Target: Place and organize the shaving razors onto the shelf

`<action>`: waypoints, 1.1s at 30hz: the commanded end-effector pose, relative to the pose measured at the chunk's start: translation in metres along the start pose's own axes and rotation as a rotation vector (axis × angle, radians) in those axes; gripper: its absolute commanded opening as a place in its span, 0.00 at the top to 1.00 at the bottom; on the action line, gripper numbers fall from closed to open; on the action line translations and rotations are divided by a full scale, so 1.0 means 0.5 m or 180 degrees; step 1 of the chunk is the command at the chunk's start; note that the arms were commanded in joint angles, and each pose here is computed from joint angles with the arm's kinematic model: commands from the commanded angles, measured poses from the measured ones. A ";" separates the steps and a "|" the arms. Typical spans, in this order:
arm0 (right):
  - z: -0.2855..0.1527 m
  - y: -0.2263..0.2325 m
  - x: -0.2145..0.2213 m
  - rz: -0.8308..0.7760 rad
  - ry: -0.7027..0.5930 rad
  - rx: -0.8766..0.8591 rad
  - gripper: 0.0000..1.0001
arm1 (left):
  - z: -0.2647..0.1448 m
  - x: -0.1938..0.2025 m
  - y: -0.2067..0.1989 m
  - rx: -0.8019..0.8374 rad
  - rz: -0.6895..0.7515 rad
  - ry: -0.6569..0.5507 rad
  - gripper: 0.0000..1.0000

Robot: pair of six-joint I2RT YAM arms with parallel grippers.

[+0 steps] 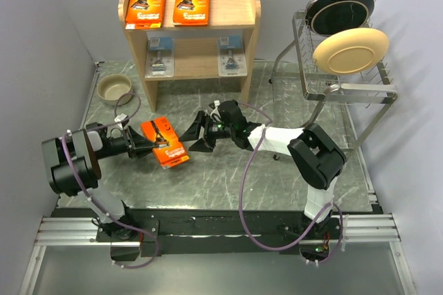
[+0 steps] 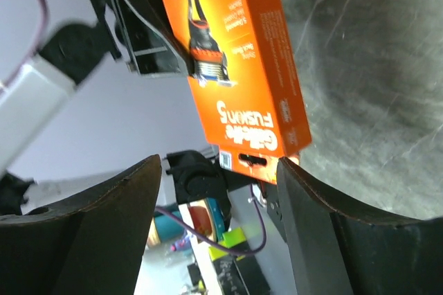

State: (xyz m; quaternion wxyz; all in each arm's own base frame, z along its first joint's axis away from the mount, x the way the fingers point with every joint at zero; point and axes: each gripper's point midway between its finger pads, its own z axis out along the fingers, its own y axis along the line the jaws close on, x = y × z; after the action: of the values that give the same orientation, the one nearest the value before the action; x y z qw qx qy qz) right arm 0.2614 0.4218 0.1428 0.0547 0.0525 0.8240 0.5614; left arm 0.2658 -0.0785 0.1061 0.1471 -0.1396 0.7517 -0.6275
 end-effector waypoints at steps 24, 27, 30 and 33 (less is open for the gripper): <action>0.016 0.028 0.062 -0.0405 0.0241 -0.0205 0.39 | -0.011 0.017 -0.141 0.0943 0.0062 0.0089 0.70; 0.017 0.035 0.068 -0.0405 0.0260 -0.0268 0.38 | -0.012 0.012 -0.143 0.0941 0.0032 0.0078 0.70; 0.024 0.034 0.071 -0.0386 0.0281 -0.0298 0.35 | -0.012 0.015 -0.145 0.0950 -0.0017 0.0091 0.71; 0.030 0.032 0.075 -0.0360 0.0315 -0.0324 0.34 | -0.013 0.019 -0.147 0.0955 -0.0065 0.0105 0.71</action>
State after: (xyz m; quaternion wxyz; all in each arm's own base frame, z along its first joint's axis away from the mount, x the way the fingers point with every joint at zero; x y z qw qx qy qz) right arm 0.2425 0.4336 0.1407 0.0614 0.0032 0.8205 0.5684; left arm 0.2520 -0.0889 0.1298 0.1212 -0.1296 0.7393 -0.6496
